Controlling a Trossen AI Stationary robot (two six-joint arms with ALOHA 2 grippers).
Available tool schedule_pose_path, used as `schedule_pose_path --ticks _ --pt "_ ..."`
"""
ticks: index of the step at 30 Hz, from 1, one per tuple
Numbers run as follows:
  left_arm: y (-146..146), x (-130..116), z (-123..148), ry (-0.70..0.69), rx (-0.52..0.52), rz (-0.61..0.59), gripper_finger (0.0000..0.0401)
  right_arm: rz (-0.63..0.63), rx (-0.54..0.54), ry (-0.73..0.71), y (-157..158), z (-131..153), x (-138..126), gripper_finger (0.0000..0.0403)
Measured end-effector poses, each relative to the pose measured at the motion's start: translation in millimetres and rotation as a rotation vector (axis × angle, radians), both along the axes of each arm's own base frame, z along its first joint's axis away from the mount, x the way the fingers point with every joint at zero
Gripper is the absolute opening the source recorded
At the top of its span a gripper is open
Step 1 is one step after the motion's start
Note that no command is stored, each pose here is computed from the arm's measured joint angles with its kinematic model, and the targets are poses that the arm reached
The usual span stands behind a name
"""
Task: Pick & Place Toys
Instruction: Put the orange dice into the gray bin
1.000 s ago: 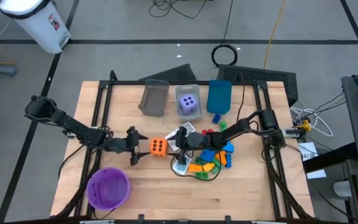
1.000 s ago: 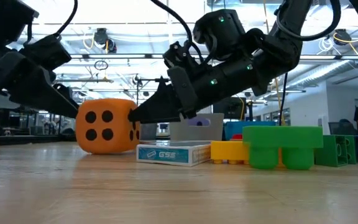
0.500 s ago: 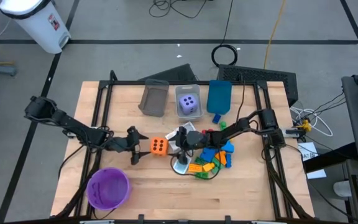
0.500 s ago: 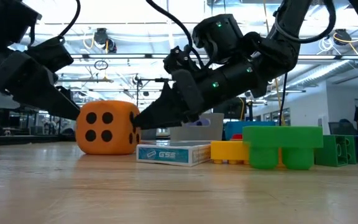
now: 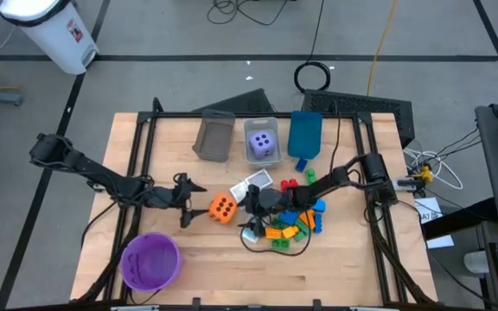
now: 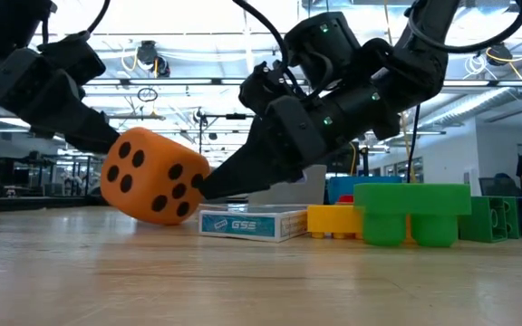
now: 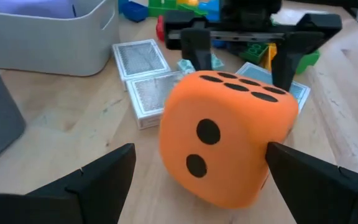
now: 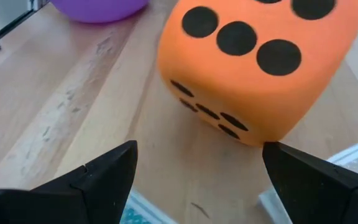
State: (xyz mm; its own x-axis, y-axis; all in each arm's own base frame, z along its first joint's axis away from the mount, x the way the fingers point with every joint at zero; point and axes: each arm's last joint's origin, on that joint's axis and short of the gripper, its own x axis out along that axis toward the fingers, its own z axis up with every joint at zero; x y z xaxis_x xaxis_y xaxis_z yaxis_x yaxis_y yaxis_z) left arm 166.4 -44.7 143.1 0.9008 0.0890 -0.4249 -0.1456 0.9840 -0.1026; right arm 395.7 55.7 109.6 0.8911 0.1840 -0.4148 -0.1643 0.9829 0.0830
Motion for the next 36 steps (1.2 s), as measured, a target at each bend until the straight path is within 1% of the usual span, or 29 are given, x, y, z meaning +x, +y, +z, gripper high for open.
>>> schedule_pose_path --ticks 13,18,20,24,31,34,36 --pt "1 -4 3 -0.001 -0.041 0.007 0.0367 -0.001 -0.018 -0.001 -2 1 0 0.0338" --pt "1 -5 1 0.024 -0.043 0.011 0.0367 0.003 -0.047 -0.012 -4 9 0 0.0338" --pt "1 -5 1 0.022 -0.063 0.018 0.0367 0.000 -0.058 -0.005 -5 12 -1 0.0338" --pt "0 -5 0 0.033 -0.107 -0.011 0.0367 -0.037 -0.113 -0.017 -11 14 -1 0.0338" --pt "-7 -8 -1 0.044 -0.180 -0.015 0.0367 -0.079 -0.096 0.014 -25 6 0 0.0338" --pt "-11 -10 -2 0.042 -0.186 -0.006 0.0367 -0.075 -0.100 -0.047 -27 12 3 0.0338" --pt "-14 -11 -3 0.043 -0.178 0.013 0.0367 -0.030 -0.089 -0.081 -26 15 4 0.0338"
